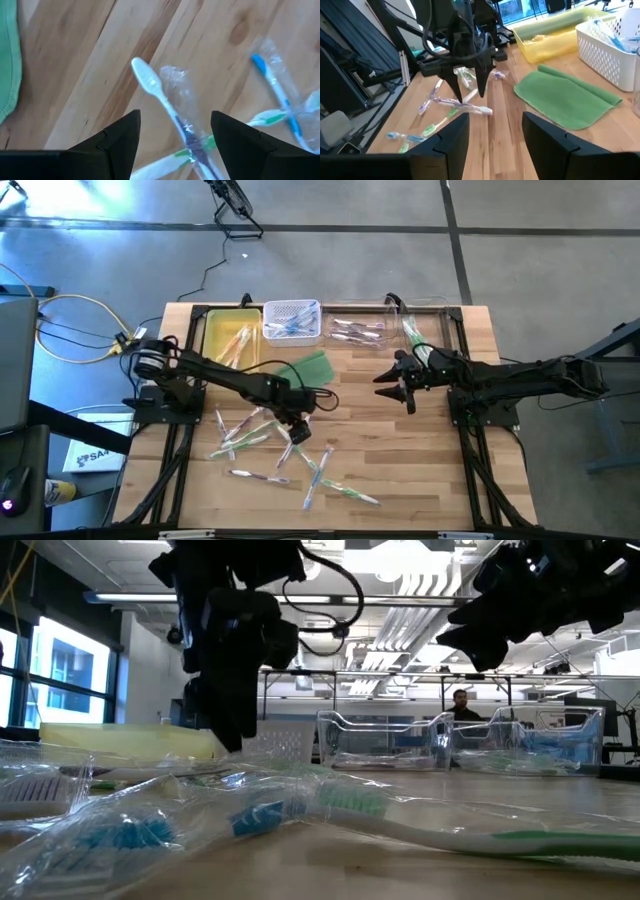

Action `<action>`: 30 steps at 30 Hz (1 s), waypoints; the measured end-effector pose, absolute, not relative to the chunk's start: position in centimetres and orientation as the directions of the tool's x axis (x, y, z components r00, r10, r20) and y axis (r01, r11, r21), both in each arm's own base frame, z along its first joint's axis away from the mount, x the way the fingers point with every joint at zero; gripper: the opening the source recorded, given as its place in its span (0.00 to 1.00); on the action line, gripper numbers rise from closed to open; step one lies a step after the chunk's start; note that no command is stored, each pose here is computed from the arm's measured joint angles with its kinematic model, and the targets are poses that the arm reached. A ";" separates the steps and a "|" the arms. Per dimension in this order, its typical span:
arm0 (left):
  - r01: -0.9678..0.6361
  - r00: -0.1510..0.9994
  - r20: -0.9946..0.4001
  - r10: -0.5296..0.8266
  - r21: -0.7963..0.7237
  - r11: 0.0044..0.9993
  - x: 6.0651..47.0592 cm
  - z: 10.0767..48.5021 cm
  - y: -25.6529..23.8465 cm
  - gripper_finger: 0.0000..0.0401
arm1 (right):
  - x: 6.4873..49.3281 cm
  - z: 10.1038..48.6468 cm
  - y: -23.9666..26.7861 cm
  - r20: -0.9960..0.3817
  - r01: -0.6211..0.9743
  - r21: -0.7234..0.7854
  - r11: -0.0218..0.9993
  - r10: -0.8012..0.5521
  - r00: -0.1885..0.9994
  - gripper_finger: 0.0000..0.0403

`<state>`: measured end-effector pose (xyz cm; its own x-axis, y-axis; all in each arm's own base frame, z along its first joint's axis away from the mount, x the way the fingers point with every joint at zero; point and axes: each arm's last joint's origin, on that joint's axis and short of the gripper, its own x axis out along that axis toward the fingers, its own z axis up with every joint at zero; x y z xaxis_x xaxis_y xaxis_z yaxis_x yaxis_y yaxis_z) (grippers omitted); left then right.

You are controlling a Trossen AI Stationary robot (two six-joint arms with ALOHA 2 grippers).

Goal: Pick & Place Toothbrushes
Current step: Put the violet toothbrush into the left transparent bin

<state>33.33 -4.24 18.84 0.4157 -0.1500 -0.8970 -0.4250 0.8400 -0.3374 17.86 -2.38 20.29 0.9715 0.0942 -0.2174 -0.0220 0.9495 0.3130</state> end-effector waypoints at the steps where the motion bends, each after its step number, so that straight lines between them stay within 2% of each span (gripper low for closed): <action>1: -0.428 0.409 -0.900 -0.150 -0.334 0.840 33.4 18.6 -4.3 0.59 | 17.8 20.2 -2.4 -0.224 -0.020 0.314 0.949 0.094 0.970 0.44; 12: -0.463 0.329 -0.928 -0.176 -0.321 0.826 33.8 16.2 -4.4 0.59 | 17.8 20.0 -2.4 -0.251 -0.010 0.315 0.949 0.094 0.963 0.44; 30: -0.456 0.328 -0.924 -0.195 -0.336 0.824 34.3 15.4 -4.5 0.59 | 17.7 19.8 -2.4 -0.263 -0.007 0.314 0.949 0.094 0.960 0.44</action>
